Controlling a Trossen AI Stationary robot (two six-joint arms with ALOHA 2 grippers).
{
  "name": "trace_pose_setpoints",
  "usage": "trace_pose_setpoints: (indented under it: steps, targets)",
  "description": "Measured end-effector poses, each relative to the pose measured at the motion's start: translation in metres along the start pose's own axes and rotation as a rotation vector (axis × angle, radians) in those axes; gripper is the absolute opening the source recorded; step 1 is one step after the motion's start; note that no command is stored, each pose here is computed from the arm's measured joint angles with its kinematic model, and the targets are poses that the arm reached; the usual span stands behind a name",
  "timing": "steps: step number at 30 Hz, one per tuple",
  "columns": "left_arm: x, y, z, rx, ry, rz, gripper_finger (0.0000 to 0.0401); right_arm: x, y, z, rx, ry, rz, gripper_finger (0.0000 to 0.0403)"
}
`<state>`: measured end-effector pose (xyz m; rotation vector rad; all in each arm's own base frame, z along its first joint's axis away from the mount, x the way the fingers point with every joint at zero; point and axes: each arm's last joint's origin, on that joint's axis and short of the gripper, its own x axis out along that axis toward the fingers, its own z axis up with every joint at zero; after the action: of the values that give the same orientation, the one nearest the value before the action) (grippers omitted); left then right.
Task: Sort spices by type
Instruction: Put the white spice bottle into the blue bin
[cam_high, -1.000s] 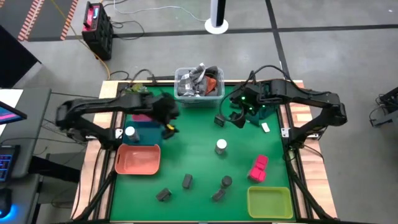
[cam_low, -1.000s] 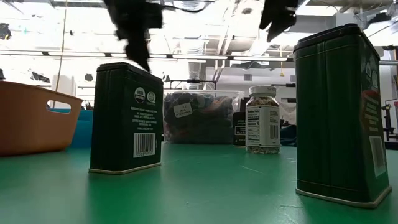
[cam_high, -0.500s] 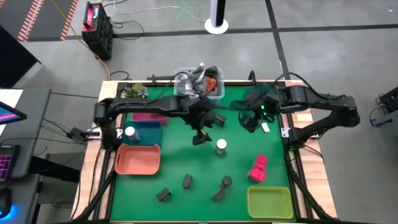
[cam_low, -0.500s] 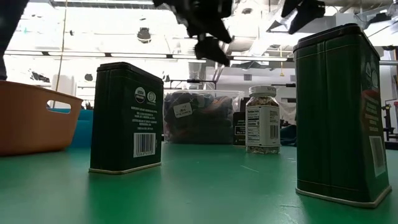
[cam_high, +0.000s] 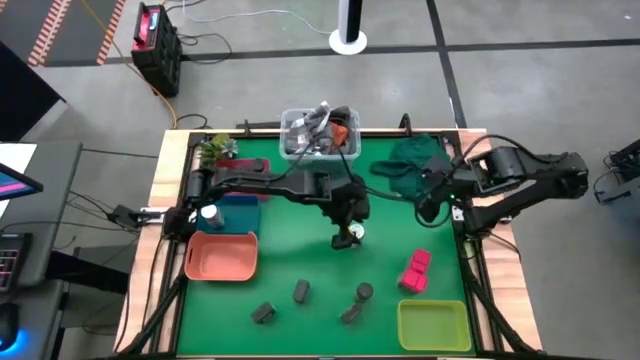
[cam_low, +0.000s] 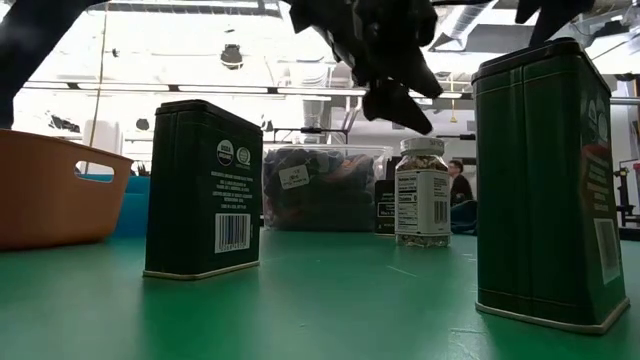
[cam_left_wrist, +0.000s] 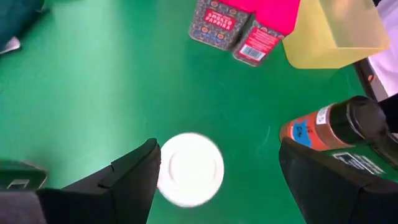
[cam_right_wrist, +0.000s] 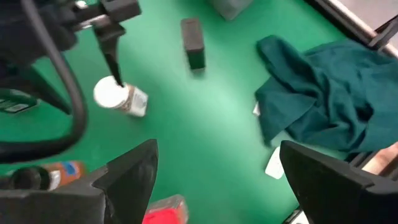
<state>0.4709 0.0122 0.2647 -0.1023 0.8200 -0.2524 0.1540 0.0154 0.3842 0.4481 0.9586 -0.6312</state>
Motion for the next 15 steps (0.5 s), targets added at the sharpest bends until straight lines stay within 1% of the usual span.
trace_pose_setpoints:
  steps: [4, 7, 12, 15]
  targets:
    - [0.007, 0.001, -0.003, 0.008, 0.009, 0.049, 0.0311, -0.001, 0.005, -0.006, -0.020, 0.031, 0.008, 0.0360]
    - [0.012, 0.003, -0.004, 0.019, -0.004, 0.086, 0.0311, 0.002, 0.011, -0.011, -0.063, 0.071, -0.008, 0.0360]
    - [0.023, 0.006, -0.009, 0.030, 0.013, 0.089, 0.0311, 0.005, 0.020, -0.016, -0.117, 0.101, -0.021, 0.0360]
    - [0.029, 0.008, -0.010, 0.050, 0.011, 0.099, 0.0311, 0.003, 0.022, -0.019, -0.114, 0.101, -0.011, 0.0360]
